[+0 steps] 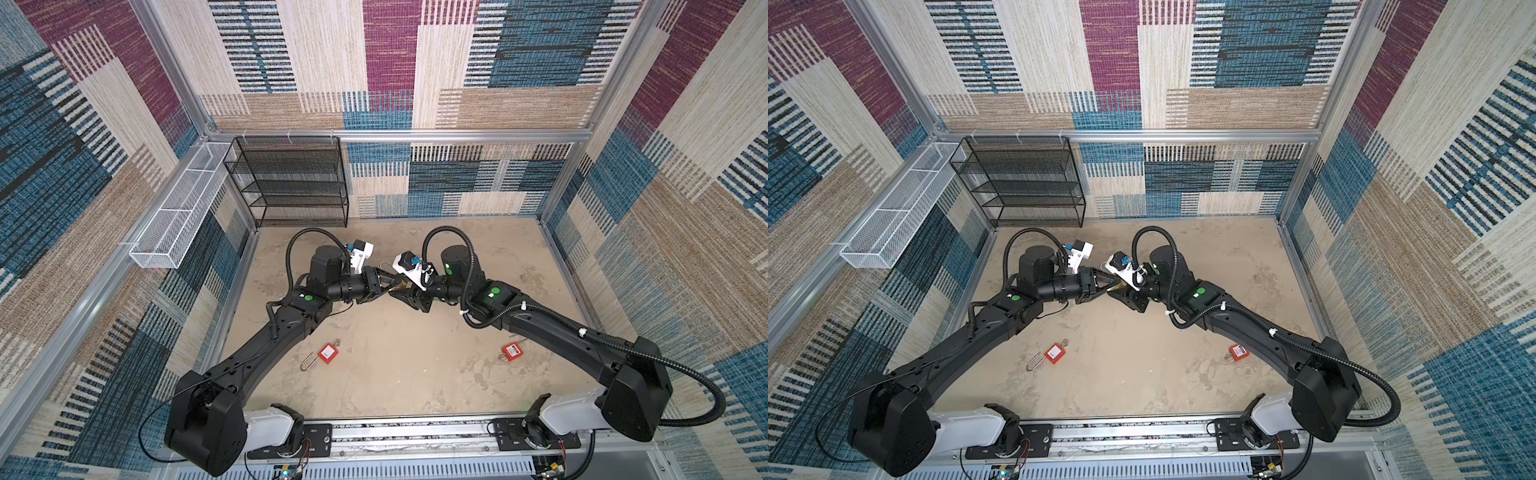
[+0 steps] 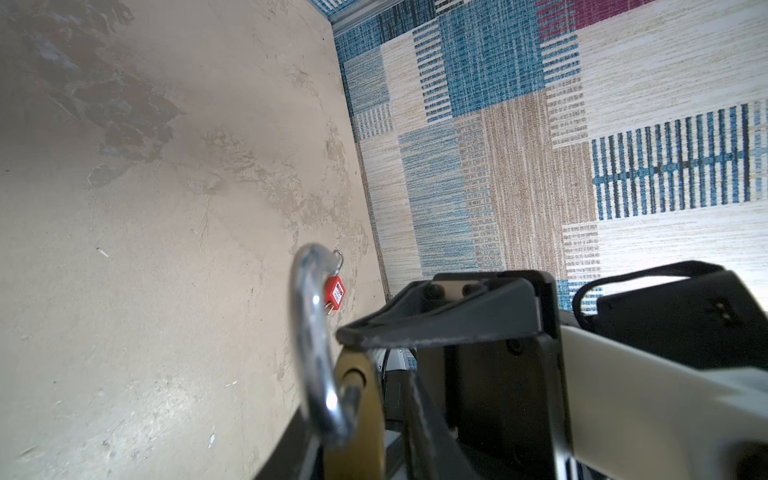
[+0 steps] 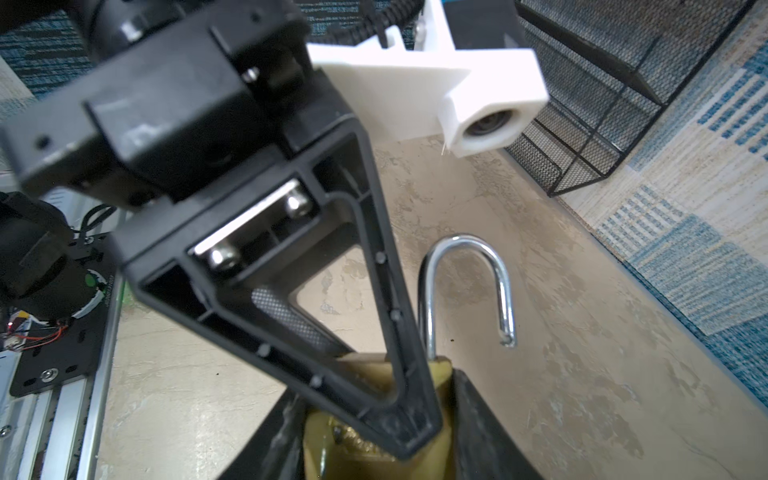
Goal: Lock with the key
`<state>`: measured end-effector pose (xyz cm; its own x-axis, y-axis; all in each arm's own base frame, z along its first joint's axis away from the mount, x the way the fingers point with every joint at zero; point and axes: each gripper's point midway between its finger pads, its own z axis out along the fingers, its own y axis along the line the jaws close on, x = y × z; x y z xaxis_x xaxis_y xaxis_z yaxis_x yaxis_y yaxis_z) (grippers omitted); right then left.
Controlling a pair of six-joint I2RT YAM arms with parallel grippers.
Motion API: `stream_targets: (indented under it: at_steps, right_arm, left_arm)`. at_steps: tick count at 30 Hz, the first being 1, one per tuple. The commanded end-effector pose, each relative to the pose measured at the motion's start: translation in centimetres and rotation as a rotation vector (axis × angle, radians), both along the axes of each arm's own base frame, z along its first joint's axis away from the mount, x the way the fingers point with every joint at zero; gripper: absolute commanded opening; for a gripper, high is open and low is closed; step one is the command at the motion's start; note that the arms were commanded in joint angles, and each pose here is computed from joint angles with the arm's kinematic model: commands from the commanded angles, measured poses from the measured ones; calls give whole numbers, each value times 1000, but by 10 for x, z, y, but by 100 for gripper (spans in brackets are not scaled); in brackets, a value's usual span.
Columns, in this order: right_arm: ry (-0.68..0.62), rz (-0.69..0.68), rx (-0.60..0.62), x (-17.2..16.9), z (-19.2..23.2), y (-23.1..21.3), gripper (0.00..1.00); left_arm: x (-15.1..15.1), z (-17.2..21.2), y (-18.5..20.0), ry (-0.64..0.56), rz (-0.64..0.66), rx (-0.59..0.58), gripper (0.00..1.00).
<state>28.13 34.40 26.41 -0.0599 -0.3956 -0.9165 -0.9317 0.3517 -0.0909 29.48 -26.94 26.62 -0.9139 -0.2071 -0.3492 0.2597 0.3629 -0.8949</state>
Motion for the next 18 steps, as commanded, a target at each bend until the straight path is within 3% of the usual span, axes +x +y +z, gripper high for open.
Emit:
stream_targets:
  at_steps: [1,5,9,14,18]
  right_arm:
    - [-59,46,54,-1,21,9,40]
    - [-56,44,48,-1,19,8,40]
    - [-56,43,50,-1,20,8,44]
    - [-76,18,54,0,25,4,83]
    - [-97,-22,80,0,36,-5,94]
  left_arm:
    - [0,3,0,-21,-4,-1,30]
    - [1,1,2,-22,7,8,11]
    - [1,1,2,-23,10,7,0]
    - [4,7,3,-52,31,-5,0]
    - [12,23,7,-116,77,-44,0]
